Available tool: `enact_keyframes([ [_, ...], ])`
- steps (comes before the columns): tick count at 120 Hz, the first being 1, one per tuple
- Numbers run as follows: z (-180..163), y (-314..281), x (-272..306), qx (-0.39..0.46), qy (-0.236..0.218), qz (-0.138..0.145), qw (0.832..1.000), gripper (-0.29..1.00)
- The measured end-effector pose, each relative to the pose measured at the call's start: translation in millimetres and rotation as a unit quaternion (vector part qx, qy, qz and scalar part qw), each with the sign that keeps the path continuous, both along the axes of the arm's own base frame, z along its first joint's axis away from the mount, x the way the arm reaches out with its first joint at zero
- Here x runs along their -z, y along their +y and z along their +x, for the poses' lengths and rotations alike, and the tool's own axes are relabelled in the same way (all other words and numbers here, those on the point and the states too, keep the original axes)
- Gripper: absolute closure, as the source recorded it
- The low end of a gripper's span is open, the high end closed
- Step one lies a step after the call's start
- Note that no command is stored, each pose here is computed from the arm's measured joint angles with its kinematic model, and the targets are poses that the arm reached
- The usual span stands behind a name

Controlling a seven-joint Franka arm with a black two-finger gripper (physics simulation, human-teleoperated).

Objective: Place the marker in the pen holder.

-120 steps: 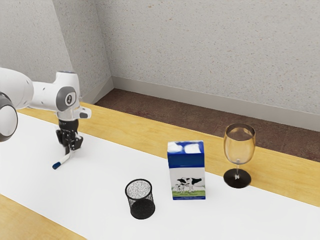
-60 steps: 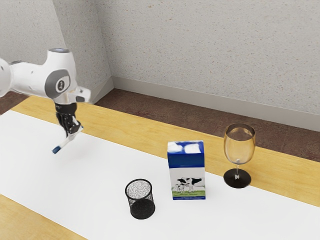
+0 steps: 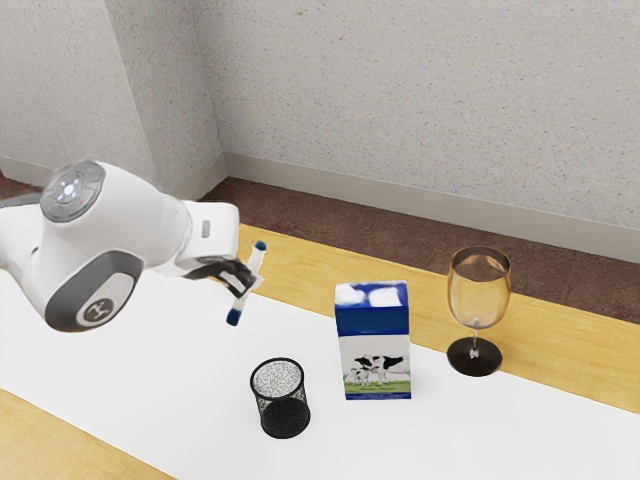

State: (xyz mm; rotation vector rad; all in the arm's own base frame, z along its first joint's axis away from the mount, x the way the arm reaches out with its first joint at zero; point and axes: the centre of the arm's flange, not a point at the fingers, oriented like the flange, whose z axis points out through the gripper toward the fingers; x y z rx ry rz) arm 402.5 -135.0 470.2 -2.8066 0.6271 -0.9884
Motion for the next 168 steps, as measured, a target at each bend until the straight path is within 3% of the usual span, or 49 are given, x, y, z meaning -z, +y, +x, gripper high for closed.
enact_keyframes([
  [21, -15, -23, 17, -0.05, 0.006, -0.079, 0.996, 0.79],
  [41, -15, -26, 34, -0.09, 0.023, -0.115, 0.989, 0.79],
  [57, -8, -25, 54, -0.113, 0.046, -0.125, 0.985, 0.79],
  [101, 8, -14, 75, -0.138, 0.062, -0.115, 0.982, 0.79],
  [121, 9, -15, 74, -0.147, 0.063, -0.122, 0.98, 0.42],
  [133, 9, -14, 69, -0.153, 0.059, -0.126, 0.978, 0.26],
  [141, 28, 4, 42, -0.179, 0.042, -0.144, 0.972, 0.19],
  [153, 109, 34, -110, -0.223, 0.006, -0.187, 0.957, 0.12],
  [160, 137, 59, -196, -0.242, 0.003, -0.184, 0.953, 0.09],
  [168, 154, 92, -235, -0.27, 0.036, -0.164, 0.948, 0.07],
])
